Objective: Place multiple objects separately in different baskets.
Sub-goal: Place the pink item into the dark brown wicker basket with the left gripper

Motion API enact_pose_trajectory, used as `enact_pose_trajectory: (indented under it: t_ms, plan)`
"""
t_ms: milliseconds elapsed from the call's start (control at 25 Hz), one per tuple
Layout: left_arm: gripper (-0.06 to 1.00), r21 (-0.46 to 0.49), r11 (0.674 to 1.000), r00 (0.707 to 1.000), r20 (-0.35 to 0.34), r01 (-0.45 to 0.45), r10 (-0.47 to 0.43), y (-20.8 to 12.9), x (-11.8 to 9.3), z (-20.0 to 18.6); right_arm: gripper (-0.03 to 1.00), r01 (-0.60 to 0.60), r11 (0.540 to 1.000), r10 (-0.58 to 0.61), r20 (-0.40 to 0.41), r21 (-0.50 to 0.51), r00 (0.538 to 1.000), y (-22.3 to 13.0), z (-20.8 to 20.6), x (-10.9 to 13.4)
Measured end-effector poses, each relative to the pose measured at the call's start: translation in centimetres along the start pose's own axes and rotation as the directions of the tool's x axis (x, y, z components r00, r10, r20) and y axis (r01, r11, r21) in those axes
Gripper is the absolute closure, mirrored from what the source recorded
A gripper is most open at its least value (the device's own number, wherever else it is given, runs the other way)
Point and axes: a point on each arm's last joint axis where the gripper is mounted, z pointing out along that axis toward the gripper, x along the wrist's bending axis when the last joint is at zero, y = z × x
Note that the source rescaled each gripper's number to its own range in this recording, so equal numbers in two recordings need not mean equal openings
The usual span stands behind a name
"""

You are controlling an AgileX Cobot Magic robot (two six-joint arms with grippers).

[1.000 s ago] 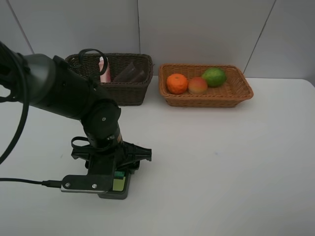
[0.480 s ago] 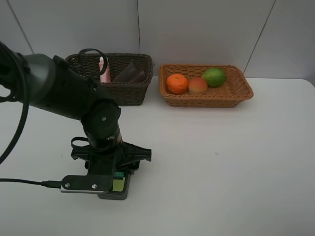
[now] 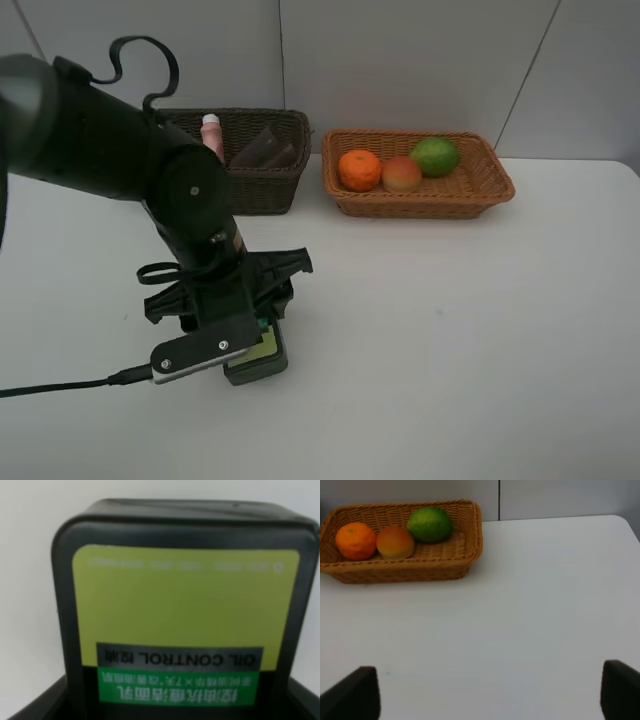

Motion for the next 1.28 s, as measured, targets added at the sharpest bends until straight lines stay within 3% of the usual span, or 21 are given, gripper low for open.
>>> enact_pose_trajectory:
  t_ms: [80, 120, 200, 240, 280, 360, 440, 600, 760, 840, 880, 1000, 1160, 1280]
  plan:
    - [0.12, -0.003, 0.988, 0.987, -0.025, 0.156, -0.156, -1.1, 0.3, -1.1, 0.11, 0.000, 1.000, 0.000, 0.000, 0.000, 1.000, 0.0, 0.0, 0.0]
    - [0.12, -0.008, 0.968, 0.968, -0.028, 0.251, -0.251, -1.7, 0.4, -1.6, 0.11, 0.000, 1.000, 0.000, 0.000, 0.000, 1.000, 0.0, 0.0, 0.0]
    - [0.12, -0.018, 0.898, 0.897, -0.049, 0.439, -0.440, -3.1, 0.9, -2.8, 0.11, 0.000, 1.000, 0.000, 0.000, 0.000, 1.000, 0.0, 0.0, 0.0]
    - [0.12, -0.027, 0.841, 0.838, -0.064, 0.541, -0.541, -3.8, 1.3, -3.4, 0.11, 0.000, 1.000, 0.000, 0.000, 0.000, 1.000, 0.0, 0.0, 0.0]
    - [0.12, -0.040, 0.763, 0.760, -0.076, 0.645, -0.646, -4.6, 1.5, -3.9, 0.11, 0.000, 1.000, 0.000, 0.000, 0.000, 1.000, 0.0, 0.0, 0.0]
    - [0.12, -0.082, 0.571, 0.561, -0.113, 0.817, -0.820, -6.2, 2.3, -5.2, 0.11, 0.000, 1.000, 0.000, 0.000, 0.000, 1.000, 0.0, 0.0, 0.0]
    - [0.12, -0.137, 0.326, 0.309, -0.134, 0.935, -0.942, -7.8, 2.8, -6.5, 0.11, 0.000, 1.000, 0.000, 0.000, 0.000, 1.000, 0.0, 0.0, 0.0]
    - [0.12, -0.249, -0.105, -0.138, -0.120, 0.963, -0.983, -10.4, 3.3, -8.5, 0.11, 0.000, 1.000, 0.000, 0.000, 0.000, 1.000, 0.0, 0.0, 0.0]
    - [0.12, -0.330, -0.422, -0.472, -0.087, 0.844, -0.877, -12.6, 2.7, -9.3, 0.11, 0.000, 1.000, 0.000, 0.000, 0.000, 1.000, 0.0, 0.0, 0.0]
    - [0.12, -0.362, -0.542, -0.603, -0.074, 0.758, -0.794, -13.6, 2.1, -9.5, 0.11, 0.000, 1.000, 0.000, 0.000, 0.000, 1.000, 0.0, 0.0, 0.0]
    - [0.12, -0.376, -0.597, -0.664, -0.072, 0.709, -0.744, -14.1, 1.8, -9.5, 0.11, 0.000, 1.000, 0.000, 0.000, 0.000, 1.000, 0.0, 0.0, 0.0]
    - [0.12, -0.424, -0.693, -0.787, -0.079, 0.582, -0.612, -15.8, 0.7, -9.8, 0.11, 0.000, 1.000, 0.000, 0.000, 0.000, 1.000, 0.0, 0.0, 0.0]
    - [0.12, -0.493, -0.740, -0.872, -0.088, 0.459, -0.482, -18.2, -1.1, -10.3, 0.11, 0.000, 1.000, 0.000, 0.000, 0.000, 1.000, 0.0, 0.0, 0.0]
    - [0.12, -0.550, -0.744, -0.907, -0.060, 0.379, -0.417, -19.9, -2.3, -10.6, 0.11, 0.000, 1.000, 0.000, 0.000, 0.000, 1.000, 0.0, 0.0, 0.0]
